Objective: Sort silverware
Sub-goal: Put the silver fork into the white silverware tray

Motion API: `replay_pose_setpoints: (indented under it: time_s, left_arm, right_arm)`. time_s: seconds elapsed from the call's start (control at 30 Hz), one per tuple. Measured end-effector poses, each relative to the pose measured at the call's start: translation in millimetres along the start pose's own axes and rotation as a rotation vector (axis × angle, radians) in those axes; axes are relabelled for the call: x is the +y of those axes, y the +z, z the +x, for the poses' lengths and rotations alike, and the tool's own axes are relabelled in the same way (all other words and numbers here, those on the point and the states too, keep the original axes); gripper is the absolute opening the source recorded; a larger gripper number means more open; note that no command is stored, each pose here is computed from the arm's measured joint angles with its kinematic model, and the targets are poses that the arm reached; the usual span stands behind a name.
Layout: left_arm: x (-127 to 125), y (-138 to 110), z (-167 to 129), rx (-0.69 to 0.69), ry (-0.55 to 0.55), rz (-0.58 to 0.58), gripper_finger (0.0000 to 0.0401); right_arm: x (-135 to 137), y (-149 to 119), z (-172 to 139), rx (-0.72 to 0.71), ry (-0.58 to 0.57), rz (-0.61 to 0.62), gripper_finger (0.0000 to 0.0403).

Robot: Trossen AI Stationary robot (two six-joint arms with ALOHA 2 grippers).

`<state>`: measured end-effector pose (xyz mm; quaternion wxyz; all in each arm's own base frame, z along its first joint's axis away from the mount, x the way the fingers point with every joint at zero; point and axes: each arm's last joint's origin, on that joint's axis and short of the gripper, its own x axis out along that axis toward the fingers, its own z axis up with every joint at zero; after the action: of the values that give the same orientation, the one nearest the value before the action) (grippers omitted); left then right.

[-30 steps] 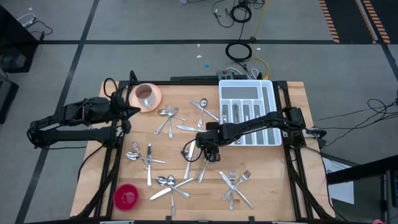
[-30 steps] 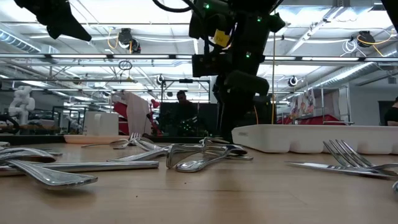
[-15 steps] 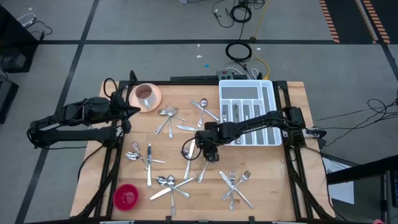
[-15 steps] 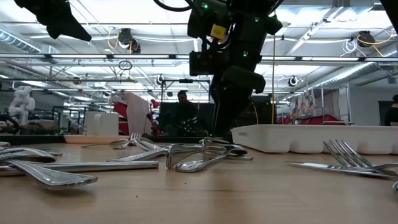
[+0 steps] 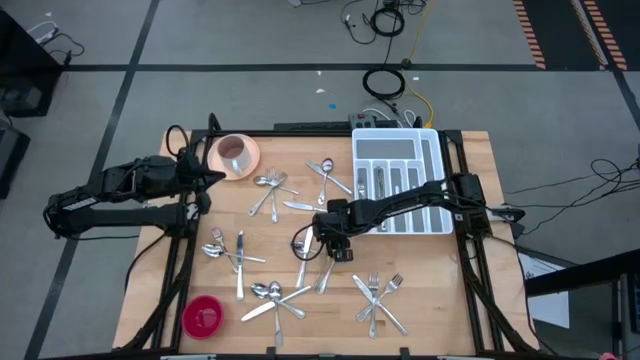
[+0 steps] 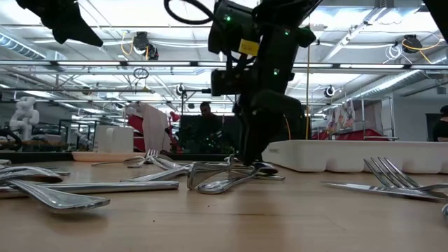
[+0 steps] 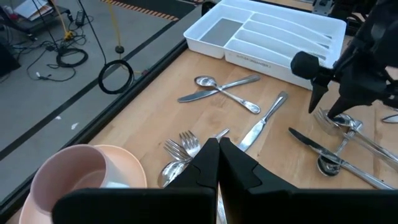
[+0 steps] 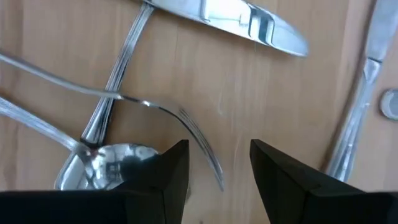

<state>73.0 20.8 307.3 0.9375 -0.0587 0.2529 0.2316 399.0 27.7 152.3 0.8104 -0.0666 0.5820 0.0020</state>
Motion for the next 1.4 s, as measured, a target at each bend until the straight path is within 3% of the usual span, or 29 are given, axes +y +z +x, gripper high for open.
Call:
replay_pose_setpoints:
  time_s: [0.13, 0.33, 0.7, 0.97, 1.1, 1.2, 1.27, 1.4]
  left_arm:
    - [0.1, -0.9, 0.1, 0.010, 0.002, 0.003, 0.0007]
    - [0.4, -1.6, 0.0, 0.016, 0.007, 0.005, 0.0007]
    - [0.3, -1.5, 0.1, 0.016, 0.007, 0.012, 0.0007]
    - [0.4, -1.6, 0.0, 0.016, 0.006, 0.032, 0.0007]
    - [0.4, -1.6, 0.0, 0.016, 0.006, 0.032, 0.0007]
    - [0.3, -1.5, 0.0, 0.015, 0.006, 0.032, 0.0007]
    - [0.2, -1.3, 0.1, 0.014, 0.005, 0.030, 0.0007]
    - [0.1, -1.1, 0.4, 0.014, 0.005, 0.030, 0.0007]
  right_arm:
    - [-1.8, -2.9, 7.8, 0.033, -0.004, 0.016, 0.0144]
    - [-2.0, -5.4, 10.3, 0.059, 0.001, 0.017, 0.0016]
    - [-4.1, 9.9, -15.5, 0.117, -0.007, -0.001, 0.0001]
    - [-17.3, 32.1, -87.7, 0.244, 0.017, -0.142, 0.0000]
    - [-40.6, 29.4, -132.6, 0.357, 0.031, -0.185, 0.0000]
    - [-64.8, 28.8, -150.8, 0.307, 0.006, -0.199, 0.0000]
    - [-81.5, 27.2, -155.9, 0.299, -0.012, -0.242, 0.0000]
    - [-120.9, 14.7, -147.7, 0.357, -0.051, -0.189, 0.0000]
